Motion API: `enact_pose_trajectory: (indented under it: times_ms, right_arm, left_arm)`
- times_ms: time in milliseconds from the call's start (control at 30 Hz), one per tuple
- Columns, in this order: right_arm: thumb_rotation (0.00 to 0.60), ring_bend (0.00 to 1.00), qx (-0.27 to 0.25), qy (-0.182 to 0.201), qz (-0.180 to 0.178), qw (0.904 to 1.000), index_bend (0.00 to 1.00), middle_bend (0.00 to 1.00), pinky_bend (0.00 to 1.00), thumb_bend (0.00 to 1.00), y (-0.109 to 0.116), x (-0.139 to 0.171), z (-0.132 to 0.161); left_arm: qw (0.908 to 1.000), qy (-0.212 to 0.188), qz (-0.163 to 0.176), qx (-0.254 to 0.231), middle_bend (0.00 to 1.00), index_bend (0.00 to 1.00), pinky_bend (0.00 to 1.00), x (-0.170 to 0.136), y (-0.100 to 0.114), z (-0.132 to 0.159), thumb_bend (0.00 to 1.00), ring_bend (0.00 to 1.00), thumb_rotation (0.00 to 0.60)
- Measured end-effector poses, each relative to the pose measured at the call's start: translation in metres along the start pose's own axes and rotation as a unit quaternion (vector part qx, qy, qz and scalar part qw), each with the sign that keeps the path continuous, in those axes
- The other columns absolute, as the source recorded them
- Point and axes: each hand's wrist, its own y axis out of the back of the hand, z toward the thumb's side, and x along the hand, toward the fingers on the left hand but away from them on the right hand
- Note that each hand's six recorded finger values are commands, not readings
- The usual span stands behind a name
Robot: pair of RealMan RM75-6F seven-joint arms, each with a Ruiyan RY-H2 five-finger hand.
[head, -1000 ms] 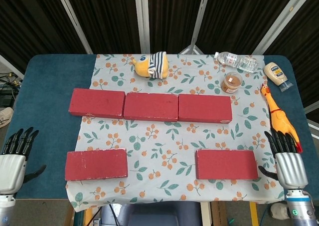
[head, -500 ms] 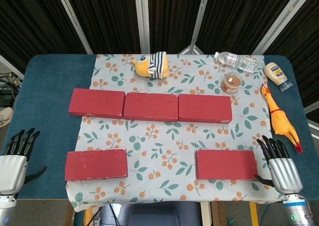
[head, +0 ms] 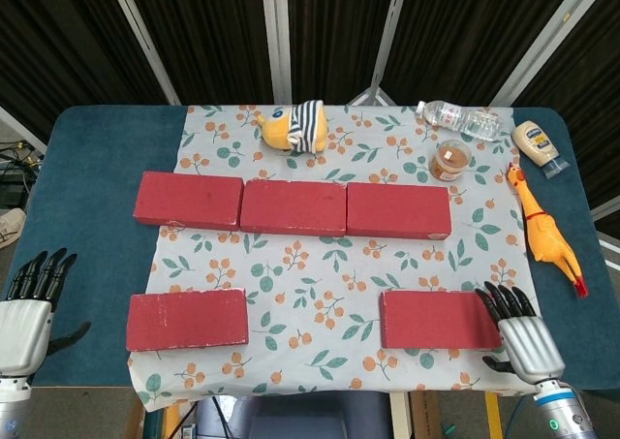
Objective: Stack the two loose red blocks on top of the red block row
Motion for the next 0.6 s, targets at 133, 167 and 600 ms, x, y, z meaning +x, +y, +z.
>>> enact_pose_trajectory:
  times_ms: [133, 167, 600]
  right_arm:
    - [0.600, 0.00, 0.007, -0.002, 0.014, 0.9999, 0.00, 0.00, 0.00, 0.10, -0.005, -0.001, 0.004]
    - [0.600, 0.00, 0.009, -0.002, 0.018, 0.9998, 0.00, 0.00, 0.00, 0.10, -0.006, -0.001, 0.005]
    - [0.600, 0.00, 0.031, -0.017, 0.044, 0.9984, 0.00, 0.00, 0.00, 0.10, -0.015, -0.014, 0.027]
  left_arm:
    - [1.0000, 0.000, 0.001, 0.001, 0.04, 0.08, 0.09, 0.001, 0.000, 0.000, 0.00, 0.00, 0.600]
    - [1.0000, 0.000, 0.000, 0.001, 0.04, 0.08, 0.09, 0.001, 0.000, 0.000, 0.00, 0.00, 0.600]
    - [1.0000, 0.002, -0.004, 0.002, 0.04, 0.08, 0.09, 0.002, -0.001, -0.002, 0.00, 0.00, 0.600]
